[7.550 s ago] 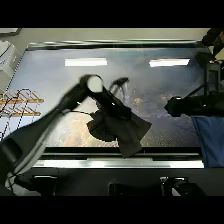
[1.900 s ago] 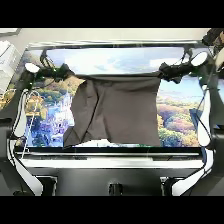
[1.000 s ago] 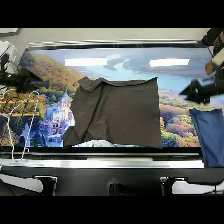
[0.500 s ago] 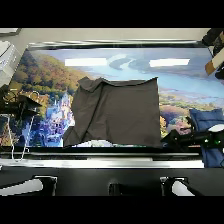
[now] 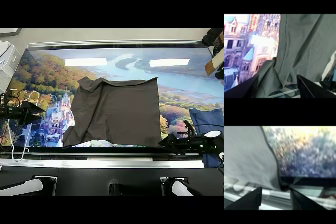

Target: Fold the clothes and pants, and hang the long-sleeved shirts on hangers.

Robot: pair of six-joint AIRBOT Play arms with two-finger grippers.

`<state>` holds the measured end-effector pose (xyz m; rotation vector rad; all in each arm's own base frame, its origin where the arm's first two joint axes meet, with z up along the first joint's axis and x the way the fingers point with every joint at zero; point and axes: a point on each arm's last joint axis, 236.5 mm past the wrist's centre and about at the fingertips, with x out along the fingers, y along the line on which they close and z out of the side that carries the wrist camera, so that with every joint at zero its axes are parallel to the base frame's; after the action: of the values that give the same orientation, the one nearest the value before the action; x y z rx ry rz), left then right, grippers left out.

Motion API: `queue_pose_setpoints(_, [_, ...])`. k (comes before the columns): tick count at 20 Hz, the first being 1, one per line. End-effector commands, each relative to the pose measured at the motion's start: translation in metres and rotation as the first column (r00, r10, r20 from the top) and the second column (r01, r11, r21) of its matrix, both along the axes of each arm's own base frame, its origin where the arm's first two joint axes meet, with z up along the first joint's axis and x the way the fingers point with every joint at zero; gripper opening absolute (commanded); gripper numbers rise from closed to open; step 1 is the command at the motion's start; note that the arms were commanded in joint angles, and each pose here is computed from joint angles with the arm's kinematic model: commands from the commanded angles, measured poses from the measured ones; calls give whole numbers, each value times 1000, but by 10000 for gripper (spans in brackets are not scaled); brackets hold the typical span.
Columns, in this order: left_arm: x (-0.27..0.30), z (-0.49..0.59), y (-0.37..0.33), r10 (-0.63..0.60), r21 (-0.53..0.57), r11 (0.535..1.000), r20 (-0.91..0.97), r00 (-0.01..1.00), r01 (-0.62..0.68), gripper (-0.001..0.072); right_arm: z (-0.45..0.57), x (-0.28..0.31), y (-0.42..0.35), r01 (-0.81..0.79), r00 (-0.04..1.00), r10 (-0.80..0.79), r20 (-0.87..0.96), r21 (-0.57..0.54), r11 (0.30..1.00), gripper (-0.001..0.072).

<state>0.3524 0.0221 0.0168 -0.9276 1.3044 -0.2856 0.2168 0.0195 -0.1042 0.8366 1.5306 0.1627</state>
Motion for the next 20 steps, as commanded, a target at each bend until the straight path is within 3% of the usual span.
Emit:
queue_pose_setpoints(1, [-1,-1,0,-12,4,1000,8,1000,12,544,-1,19,-4,53,997,-52,63,-12,999,433])
queue_pose_setpoints(7, [-39,-38,-23,-54,-66,997,-85,995,49,544,-3,16,25,-54,997,55,50,-22,998,411])
queue_pose_setpoints(8, [-50,-47,-31,-66,-88,995,-111,992,57,543,-2,15,30,-65,997,66,45,-20,998,336])
queue_pose_setpoints(10, [-71,-64,-43,-76,-116,991,-149,986,59,543,-1,13,35,-78,996,78,39,-8,997,91])
queue_pose_setpoints(11, [-80,-71,-48,-77,-121,991,-160,984,58,543,0,11,37,-83,996,83,34,2,997,37])
queue_pose_setpoints(17, [-110,-98,-80,-169,-123,981,-168,971,149,543,13,10,51,-76,997,74,29,78,994,32])
queue_pose_setpoints(20, [-104,-108,-90,-199,-66,979,-143,969,191,543,23,17,55,-58,996,52,70,91,994,32])
